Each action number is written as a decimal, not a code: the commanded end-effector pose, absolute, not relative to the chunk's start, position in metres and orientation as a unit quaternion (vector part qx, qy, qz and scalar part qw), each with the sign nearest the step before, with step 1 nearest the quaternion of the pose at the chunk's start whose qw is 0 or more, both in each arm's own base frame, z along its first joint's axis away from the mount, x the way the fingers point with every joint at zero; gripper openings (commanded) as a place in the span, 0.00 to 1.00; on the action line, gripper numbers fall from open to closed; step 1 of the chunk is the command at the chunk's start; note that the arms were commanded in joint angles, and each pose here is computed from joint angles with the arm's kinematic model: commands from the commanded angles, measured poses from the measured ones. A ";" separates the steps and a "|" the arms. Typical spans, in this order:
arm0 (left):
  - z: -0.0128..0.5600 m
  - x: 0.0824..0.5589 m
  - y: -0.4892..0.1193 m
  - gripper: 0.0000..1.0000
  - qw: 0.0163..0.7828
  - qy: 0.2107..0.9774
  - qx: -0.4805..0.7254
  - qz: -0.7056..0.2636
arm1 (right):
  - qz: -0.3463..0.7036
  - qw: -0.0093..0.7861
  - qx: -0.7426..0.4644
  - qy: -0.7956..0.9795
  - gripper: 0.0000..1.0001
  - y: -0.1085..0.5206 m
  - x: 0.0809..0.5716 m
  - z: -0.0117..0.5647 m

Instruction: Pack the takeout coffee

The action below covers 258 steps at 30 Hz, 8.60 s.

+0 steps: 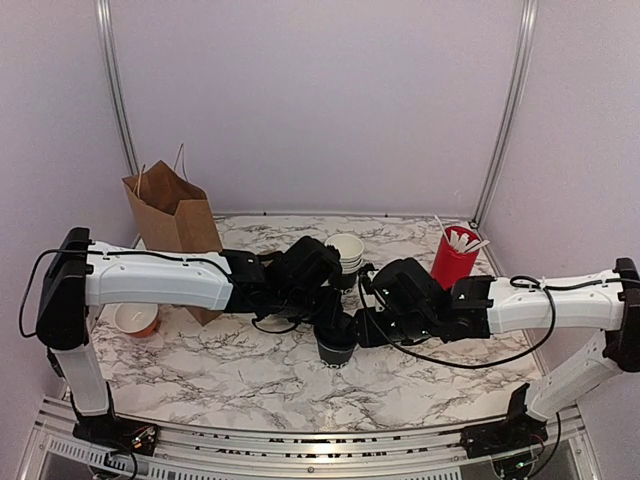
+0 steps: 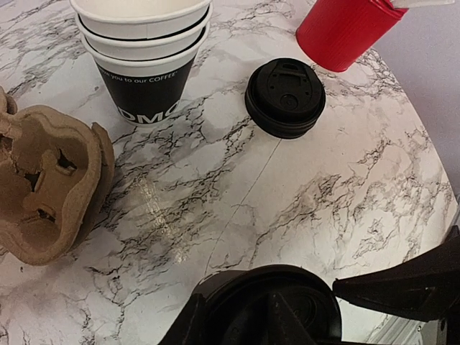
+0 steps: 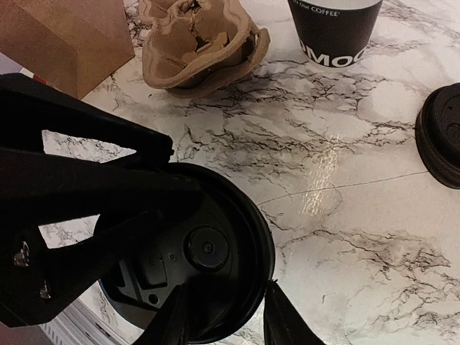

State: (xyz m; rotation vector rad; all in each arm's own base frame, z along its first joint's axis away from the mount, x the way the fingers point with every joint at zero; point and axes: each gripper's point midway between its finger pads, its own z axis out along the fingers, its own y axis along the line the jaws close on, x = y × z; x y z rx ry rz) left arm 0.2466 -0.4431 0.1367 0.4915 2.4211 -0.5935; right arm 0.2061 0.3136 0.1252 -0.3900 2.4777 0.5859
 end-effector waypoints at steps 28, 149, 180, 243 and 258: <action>0.047 0.190 -0.415 0.21 0.191 0.946 0.186 -0.186 | 0.102 0.194 -0.150 0.964 0.35 0.281 0.196 0.077; 0.210 0.223 -0.421 0.25 0.325 0.875 0.186 -0.309 | 0.150 0.303 -0.139 0.931 0.38 0.307 0.243 0.185; 0.149 0.207 -0.473 0.25 0.248 0.883 0.239 -0.318 | 0.277 0.239 -0.025 0.930 0.38 0.256 0.220 0.145; 0.119 0.197 -0.520 0.36 0.246 0.894 0.308 -0.210 | 0.291 0.274 0.064 0.914 0.62 0.190 0.211 0.141; 0.166 0.199 -0.536 0.39 0.271 0.876 0.310 -0.252 | 0.246 0.298 0.040 0.922 0.63 0.186 0.225 0.169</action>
